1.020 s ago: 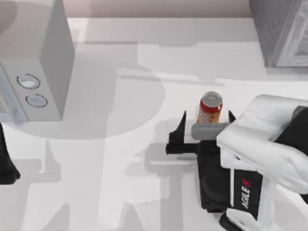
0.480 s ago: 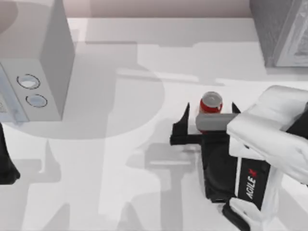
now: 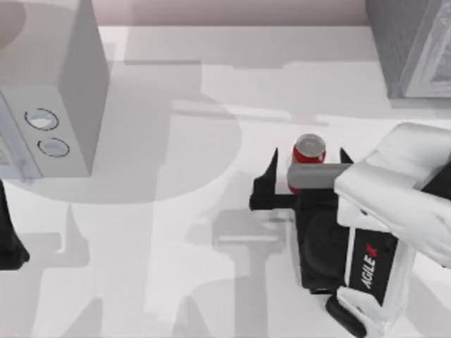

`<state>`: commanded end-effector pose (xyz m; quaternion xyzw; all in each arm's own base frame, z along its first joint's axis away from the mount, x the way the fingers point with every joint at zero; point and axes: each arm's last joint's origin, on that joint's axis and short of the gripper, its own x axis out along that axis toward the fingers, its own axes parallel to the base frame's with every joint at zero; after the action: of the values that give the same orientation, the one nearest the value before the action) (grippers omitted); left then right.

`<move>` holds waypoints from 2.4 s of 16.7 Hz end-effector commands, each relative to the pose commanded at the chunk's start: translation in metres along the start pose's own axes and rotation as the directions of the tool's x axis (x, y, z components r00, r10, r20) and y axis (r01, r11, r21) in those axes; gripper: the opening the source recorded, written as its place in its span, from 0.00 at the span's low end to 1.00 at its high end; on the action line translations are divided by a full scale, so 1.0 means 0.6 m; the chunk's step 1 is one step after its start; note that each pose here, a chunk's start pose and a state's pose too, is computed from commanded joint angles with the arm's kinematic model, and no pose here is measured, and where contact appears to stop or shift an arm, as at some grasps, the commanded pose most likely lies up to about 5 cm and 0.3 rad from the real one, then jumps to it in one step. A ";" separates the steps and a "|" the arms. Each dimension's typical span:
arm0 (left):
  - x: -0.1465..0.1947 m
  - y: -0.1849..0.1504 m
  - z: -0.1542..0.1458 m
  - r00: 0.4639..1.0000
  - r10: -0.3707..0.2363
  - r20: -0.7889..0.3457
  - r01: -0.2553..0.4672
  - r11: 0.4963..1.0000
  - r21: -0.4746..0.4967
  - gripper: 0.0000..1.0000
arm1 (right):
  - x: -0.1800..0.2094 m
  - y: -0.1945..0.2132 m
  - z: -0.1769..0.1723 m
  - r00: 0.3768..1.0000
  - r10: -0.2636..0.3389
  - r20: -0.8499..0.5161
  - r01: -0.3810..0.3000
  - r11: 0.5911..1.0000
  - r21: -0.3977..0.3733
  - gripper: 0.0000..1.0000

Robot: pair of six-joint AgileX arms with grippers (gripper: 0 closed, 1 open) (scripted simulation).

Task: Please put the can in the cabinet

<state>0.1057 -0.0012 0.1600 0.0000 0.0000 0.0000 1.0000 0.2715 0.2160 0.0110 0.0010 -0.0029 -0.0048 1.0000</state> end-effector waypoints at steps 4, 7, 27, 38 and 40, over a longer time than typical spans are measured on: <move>0.000 0.000 0.000 1.000 0.000 0.000 0.000 1.000 0.000 1.00 | 0.000 0.000 0.000 1.000 0.000 0.000 0.000 1.000 0.000 0.70; 0.000 0.000 0.000 1.000 0.000 0.000 0.000 1.000 0.000 1.00 | 0.000 0.000 0.000 1.000 0.000 0.000 0.000 1.000 0.000 0.47; 0.000 0.000 0.000 1.000 0.000 0.000 0.000 1.000 0.000 1.00 | 0.006 0.005 0.031 1.000 0.005 0.002 -0.005 1.000 0.004 0.00; 0.000 0.000 0.000 1.000 0.000 0.000 0.000 1.000 0.000 1.00 | 0.014 0.013 0.130 1.000 0.006 -0.002 -0.006 1.000 -0.002 0.00; 0.000 0.000 0.000 1.000 0.000 0.000 0.000 1.000 0.000 1.00 | 0.014 0.012 0.148 1.000 0.005 -0.001 -0.005 1.000 -0.001 0.00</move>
<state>0.1057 -0.0012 0.1600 0.0000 0.0000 0.0000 1.0000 0.2796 0.2230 0.1000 0.0004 -0.0022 -0.0024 1.0000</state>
